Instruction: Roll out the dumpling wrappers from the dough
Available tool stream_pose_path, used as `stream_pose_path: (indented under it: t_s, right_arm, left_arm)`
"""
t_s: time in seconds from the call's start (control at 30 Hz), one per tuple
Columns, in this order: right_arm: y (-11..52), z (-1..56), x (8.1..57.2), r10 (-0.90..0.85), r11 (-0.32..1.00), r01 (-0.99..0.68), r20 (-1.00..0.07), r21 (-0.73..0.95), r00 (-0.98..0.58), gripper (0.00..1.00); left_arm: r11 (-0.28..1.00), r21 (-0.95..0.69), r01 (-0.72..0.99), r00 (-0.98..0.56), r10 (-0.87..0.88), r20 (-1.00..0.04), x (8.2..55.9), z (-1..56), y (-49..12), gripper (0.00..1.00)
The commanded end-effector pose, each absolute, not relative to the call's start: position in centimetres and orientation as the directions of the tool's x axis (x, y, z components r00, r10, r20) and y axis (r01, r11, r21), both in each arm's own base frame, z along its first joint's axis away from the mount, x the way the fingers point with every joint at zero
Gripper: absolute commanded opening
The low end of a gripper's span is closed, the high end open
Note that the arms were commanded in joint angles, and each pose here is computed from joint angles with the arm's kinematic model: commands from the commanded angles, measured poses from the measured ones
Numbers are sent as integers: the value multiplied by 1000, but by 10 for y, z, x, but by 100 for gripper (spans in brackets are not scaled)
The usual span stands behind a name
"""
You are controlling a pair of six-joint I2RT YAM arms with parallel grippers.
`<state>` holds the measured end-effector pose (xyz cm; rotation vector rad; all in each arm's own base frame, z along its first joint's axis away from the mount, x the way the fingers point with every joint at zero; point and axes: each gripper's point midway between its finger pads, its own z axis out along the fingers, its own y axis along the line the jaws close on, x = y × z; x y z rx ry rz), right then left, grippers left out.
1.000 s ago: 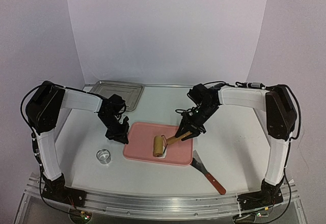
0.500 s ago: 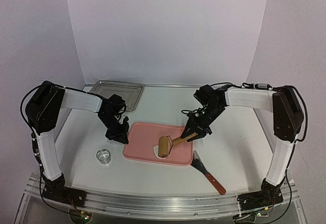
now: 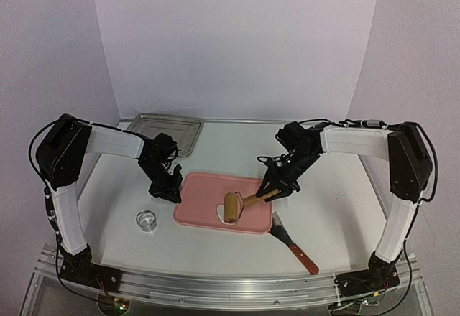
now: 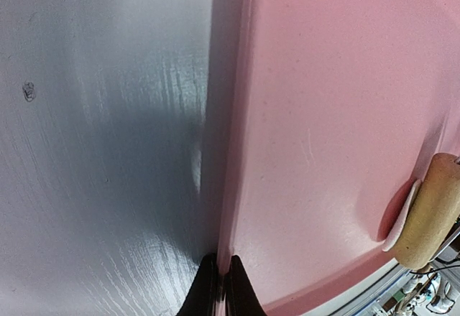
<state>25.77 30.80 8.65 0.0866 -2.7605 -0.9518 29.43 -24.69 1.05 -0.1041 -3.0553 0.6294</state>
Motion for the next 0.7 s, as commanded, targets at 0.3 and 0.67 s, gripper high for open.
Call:
stream_pose_path:
  t_s: [0.3,0.67]
  right_arm:
    - [239,0,218,-30,994,16,402,112,-915,0]
    - [187,0,158,13,1000,25,485,18,-874,0]
  left_arm:
    - [942,-336,-14,-999,-3,33,296,-1,-236,0]
    - [943,-332,-19,-999,-7,36,296,-2,-235,0]
